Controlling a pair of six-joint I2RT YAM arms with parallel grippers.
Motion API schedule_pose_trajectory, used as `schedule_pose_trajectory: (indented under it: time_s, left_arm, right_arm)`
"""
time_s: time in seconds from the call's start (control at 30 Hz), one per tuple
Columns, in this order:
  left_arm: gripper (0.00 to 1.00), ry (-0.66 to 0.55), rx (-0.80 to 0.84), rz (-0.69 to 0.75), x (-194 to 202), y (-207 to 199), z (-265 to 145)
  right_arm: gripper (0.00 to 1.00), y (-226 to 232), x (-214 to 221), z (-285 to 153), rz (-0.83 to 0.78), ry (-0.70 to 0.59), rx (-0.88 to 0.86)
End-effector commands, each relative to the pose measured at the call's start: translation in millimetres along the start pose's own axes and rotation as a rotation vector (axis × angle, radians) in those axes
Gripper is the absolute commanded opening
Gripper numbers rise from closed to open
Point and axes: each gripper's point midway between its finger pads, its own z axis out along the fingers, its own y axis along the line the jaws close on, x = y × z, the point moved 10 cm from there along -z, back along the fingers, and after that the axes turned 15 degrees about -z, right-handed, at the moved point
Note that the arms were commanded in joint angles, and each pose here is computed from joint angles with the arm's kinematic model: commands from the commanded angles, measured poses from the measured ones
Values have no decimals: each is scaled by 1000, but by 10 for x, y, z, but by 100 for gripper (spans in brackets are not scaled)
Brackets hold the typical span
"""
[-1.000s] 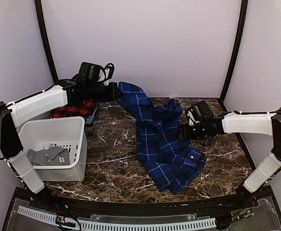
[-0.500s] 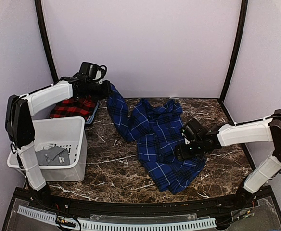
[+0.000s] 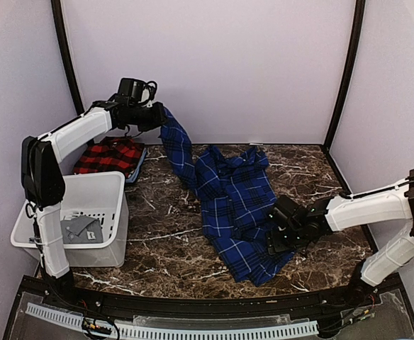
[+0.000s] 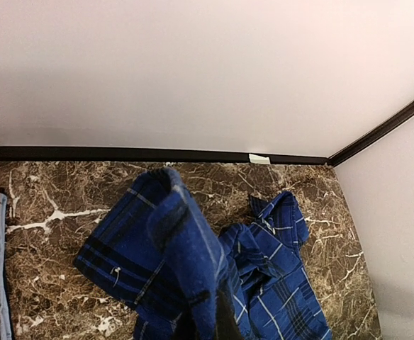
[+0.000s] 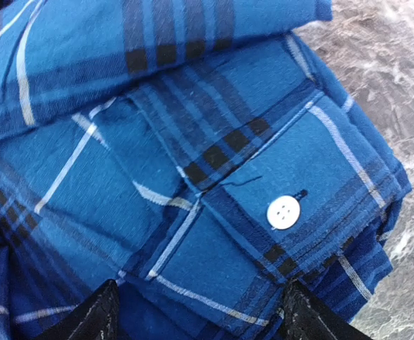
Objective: Fold and stack the long sleeve shirts
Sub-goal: Flatten out the crumpled shirt at the center of the board.
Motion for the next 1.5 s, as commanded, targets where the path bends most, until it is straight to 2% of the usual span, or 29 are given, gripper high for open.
schedule_pose_trajectory:
  time_s: [0.0, 0.2, 0.4, 0.53, 0.67, 0.77, 0.8, 0.87, 1.1, 1.37, 1.47]
  left_arm:
    - [0, 7, 30, 2, -80, -65, 18]
    - [0, 20, 49, 10, -95, -78, 74]
    - [0, 53, 43, 12, -30, -19, 143]
    - [0, 78, 51, 9, 11, 11, 203]
    - [0, 108, 59, -1, 66, 54, 278]
    - [0, 125, 63, -5, 99, 79, 314]
    - [0, 126, 59, -1, 103, 87, 320]
    - [0, 117, 38, 9, 86, 102, 310]
    - [0, 66, 13, 12, -121, 133, 205]
    - [0, -13, -12, -1, -514, 264, -15]
    - [0, -49, -15, -10, -690, 310, -130]
  right_arm:
    - [74, 3, 22, 69, 34, 7, 53]
    - [65, -8, -157, -5, 76, -23, 134]
    - [65, 22, -251, 45, 47, -22, 170]
    - [59, 52, -300, 122, 24, -6, 196]
    - [39, 95, -395, 144, 14, -24, 193]
    - [13, 135, -500, 79, 4, -42, 174]
    - [7, 140, -536, 37, 3, -48, 173]
    - [0, 120, -613, -84, 9, -69, 192]
    - [0, -285, -1099, -676, 136, -215, 263]
    - [0, -1535, -1670, -1421, 374, -421, 428]
    - [0, -2047, -1790, -1667, 460, -455, 530]
